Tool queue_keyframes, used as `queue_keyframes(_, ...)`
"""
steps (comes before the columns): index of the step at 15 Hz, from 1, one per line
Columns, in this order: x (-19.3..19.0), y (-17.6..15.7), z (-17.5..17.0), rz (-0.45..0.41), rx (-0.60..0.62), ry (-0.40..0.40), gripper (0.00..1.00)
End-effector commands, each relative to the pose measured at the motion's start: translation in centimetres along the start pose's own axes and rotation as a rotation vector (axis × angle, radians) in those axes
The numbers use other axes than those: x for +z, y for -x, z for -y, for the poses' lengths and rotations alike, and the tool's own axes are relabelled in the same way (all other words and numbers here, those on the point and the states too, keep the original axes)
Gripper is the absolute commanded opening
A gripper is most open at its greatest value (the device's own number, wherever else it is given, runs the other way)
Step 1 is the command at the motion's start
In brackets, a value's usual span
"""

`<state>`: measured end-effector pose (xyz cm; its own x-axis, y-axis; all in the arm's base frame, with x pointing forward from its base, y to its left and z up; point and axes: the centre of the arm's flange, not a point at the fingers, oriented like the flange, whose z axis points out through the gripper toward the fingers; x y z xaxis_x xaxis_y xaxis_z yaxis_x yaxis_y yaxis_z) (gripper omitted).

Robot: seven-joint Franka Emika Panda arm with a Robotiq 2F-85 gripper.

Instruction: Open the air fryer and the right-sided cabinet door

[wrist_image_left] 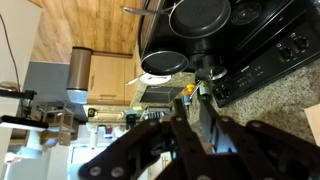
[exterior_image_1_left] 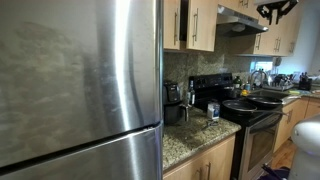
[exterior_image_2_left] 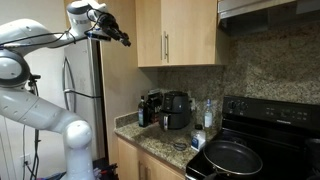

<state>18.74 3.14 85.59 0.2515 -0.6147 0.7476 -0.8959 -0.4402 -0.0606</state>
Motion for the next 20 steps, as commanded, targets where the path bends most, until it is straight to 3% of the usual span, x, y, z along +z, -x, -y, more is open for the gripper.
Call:
queue_keyframes(1, 1.5, 2.7, -4.2, 0.083, -0.120, -0.130, 0.44)
queue_keyframes(4, 0.9, 1.8, -0.1, 0.131, -0.232, -0.261, 0.67)
queue_keyframes(8, 0.2, -0.4, 9.4, 0.165, -0.408, -0.408, 0.99)
queue_keyframes(9, 0.8, 2.0, 4.9, 0.139, -0.325, -0.374, 1.00)
queue_keyframes(10, 1.4, 1.8, 6.7, 0.148, -0.339, -0.374, 0.92)
queue_keyframes(11, 1.8, 1.7, 7.2, 0.151, -0.338, -0.359, 0.99)
queue_keyframes(13, 1.9, 1.2, 7.6, 0.132, -0.340, -0.336, 1.00)
queue_keyframes(17, 0.8, -2.5, 13.8, 0.032, -0.492, -0.422, 1.00)
queue_keyframes(20, -1.4, -5.3, 19.2, -0.029, -0.524, -0.489, 1.00)
